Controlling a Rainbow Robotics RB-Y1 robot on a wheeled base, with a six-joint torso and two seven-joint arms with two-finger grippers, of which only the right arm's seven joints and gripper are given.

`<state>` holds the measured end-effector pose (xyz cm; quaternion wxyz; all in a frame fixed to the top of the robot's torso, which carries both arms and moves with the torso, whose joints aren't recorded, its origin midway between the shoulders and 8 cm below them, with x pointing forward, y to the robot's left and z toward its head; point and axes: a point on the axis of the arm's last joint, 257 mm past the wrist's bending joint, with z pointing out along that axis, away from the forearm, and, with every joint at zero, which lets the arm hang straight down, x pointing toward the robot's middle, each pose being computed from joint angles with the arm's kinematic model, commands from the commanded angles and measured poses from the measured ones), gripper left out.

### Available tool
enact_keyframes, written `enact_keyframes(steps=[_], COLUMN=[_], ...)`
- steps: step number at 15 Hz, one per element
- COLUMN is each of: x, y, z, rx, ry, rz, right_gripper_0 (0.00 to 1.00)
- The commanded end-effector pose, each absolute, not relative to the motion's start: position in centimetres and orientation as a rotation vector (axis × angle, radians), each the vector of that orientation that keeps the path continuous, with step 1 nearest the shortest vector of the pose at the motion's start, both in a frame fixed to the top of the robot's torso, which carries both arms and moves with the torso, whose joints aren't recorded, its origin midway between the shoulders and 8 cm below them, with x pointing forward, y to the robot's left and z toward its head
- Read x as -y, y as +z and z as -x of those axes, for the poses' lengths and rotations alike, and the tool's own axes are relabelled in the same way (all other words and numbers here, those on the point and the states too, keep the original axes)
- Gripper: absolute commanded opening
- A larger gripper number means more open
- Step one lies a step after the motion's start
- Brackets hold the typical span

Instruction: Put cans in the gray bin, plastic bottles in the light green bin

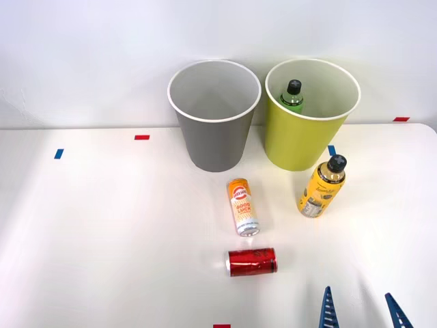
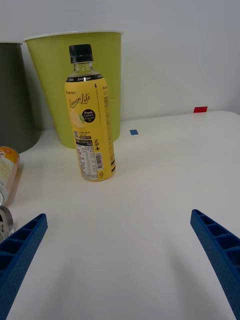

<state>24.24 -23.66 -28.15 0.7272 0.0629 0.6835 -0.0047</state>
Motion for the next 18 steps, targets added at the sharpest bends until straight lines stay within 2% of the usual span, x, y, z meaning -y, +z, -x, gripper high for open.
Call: enact_keyframes(steps=[1, 18], x=[23.66, 23.66], y=[-28.15, -28.15], z=[-24.24, -24.24], rx=[-1.507, -1.507], ry=[-0.01, -0.01], rz=[-0.139, -0.139], right_gripper_0=[1.0, 1.0])
